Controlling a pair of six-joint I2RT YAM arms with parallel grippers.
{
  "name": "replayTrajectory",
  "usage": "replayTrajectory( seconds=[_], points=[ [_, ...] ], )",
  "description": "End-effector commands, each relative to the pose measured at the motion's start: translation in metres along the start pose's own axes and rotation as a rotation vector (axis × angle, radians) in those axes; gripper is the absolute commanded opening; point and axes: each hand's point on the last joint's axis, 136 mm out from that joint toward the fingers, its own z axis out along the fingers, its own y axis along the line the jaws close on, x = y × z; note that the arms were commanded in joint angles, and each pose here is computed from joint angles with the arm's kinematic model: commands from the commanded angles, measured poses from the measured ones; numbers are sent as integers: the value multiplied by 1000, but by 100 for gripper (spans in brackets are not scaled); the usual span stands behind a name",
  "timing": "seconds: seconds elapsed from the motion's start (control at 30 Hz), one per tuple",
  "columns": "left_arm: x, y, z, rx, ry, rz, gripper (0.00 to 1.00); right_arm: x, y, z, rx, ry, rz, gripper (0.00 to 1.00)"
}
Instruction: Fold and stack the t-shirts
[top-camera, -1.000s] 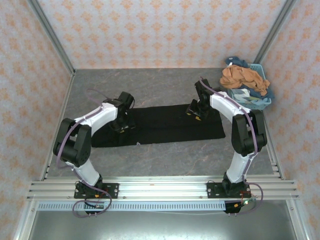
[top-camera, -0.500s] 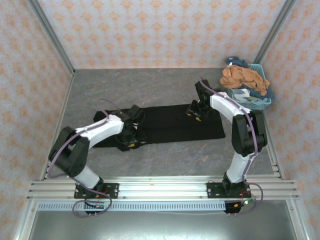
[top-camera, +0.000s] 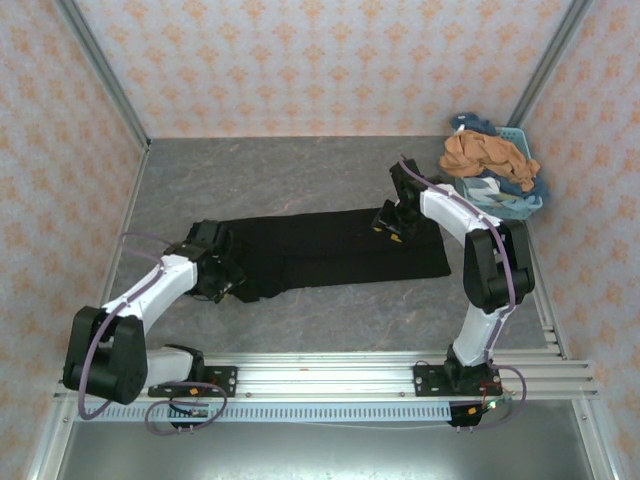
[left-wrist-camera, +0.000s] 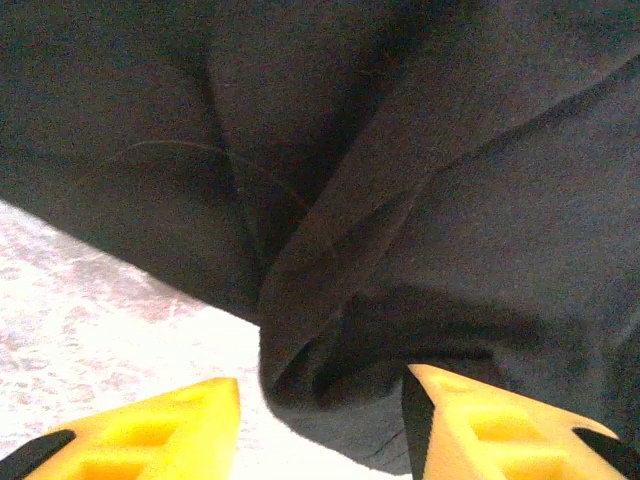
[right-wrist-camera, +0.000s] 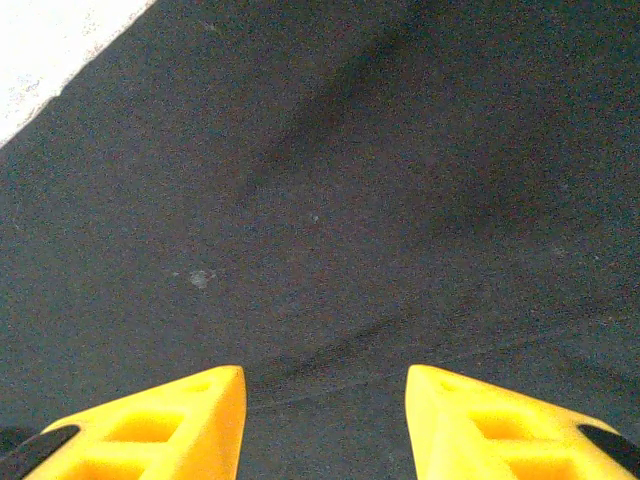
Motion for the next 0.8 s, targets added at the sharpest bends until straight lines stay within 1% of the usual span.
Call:
replayTrajectory(
  seconds=[0.0,0.03,0.1,0.17,0.27,0.33,0.37,0.5,0.57,0.63,0.77],
  points=[
    [2,-8,5,49,16,-49,44,3,0,-5,-2,-6,-6,47],
    [5,-5,6,39,26,-57,42,3,0,-5,-1,-6,-4,47],
    [13,4,6,0,43,-70,35,4,-1,-6,-2,-8,-1,47],
    [19,12,1,-29,39,-87,29,5,-2,-6,-2,-9,1,47],
    [31,4,-4,12,34,-106,28,7,-4,-4,2,-6,5,47],
    [41,-4,-7,16,41,-55,29,8,-5,-3,1,-3,11,47],
    [44,-4,-9,-18,38,-1,30,8,-5,-2,0,-1,14,47],
    [48,19,-15,-253,29,198,29,8,-4,0,-5,3,20,47],
    [43,28,-19,-333,-1,269,33,8,-3,0,-8,5,19,47],
    [44,26,-18,-333,-10,310,35,9,-3,0,-10,6,19,47],
    [56,8,-2,-267,38,355,44,10,-4,1,-7,14,20,47]
  ],
)
